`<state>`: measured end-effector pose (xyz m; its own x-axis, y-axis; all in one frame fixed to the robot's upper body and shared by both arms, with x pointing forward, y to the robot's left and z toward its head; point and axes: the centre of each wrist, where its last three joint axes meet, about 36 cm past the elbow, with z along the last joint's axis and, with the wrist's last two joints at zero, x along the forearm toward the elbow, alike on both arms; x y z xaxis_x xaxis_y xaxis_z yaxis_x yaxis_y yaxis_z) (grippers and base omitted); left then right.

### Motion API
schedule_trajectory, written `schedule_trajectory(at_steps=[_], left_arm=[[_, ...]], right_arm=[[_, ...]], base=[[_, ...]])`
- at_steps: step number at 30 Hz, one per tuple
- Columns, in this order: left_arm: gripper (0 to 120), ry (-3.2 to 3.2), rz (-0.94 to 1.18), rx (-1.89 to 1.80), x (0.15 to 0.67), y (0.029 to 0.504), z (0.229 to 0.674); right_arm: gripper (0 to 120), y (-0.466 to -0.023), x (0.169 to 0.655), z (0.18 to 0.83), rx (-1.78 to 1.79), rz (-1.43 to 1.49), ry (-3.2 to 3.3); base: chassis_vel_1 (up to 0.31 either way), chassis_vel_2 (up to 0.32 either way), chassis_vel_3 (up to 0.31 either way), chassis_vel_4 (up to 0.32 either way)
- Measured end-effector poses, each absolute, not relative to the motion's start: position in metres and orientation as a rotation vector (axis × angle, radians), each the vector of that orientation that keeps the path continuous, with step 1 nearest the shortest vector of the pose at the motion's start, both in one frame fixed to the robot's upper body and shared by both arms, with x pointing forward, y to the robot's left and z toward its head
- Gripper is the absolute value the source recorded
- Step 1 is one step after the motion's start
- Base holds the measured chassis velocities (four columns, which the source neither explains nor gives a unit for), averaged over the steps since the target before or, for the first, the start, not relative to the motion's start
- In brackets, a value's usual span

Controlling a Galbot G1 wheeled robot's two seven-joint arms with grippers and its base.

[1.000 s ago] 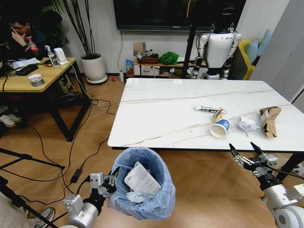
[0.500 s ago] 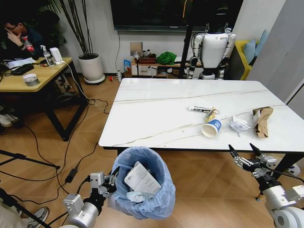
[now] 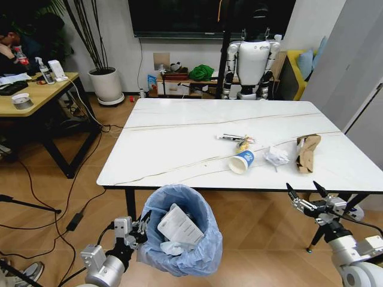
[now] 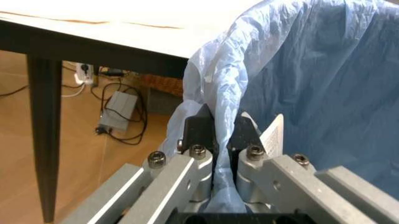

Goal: Pick up the trash bin and place the trash from the table into it.

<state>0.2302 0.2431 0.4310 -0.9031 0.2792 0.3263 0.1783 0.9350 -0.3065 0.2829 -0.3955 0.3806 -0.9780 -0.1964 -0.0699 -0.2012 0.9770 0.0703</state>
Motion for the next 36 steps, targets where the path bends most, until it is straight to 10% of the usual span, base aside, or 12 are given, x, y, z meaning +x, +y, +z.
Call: schedule_trajectory(at_steps=[36], left_arm=[[0,-2.718,0.298,-0.257,0.205,0.253,0.439]], right_arm=[[100,-0.286,0.408,0.385,-0.385,-0.038,3.231]], base=[[-0.002,-0.003,0.002,0.002]])
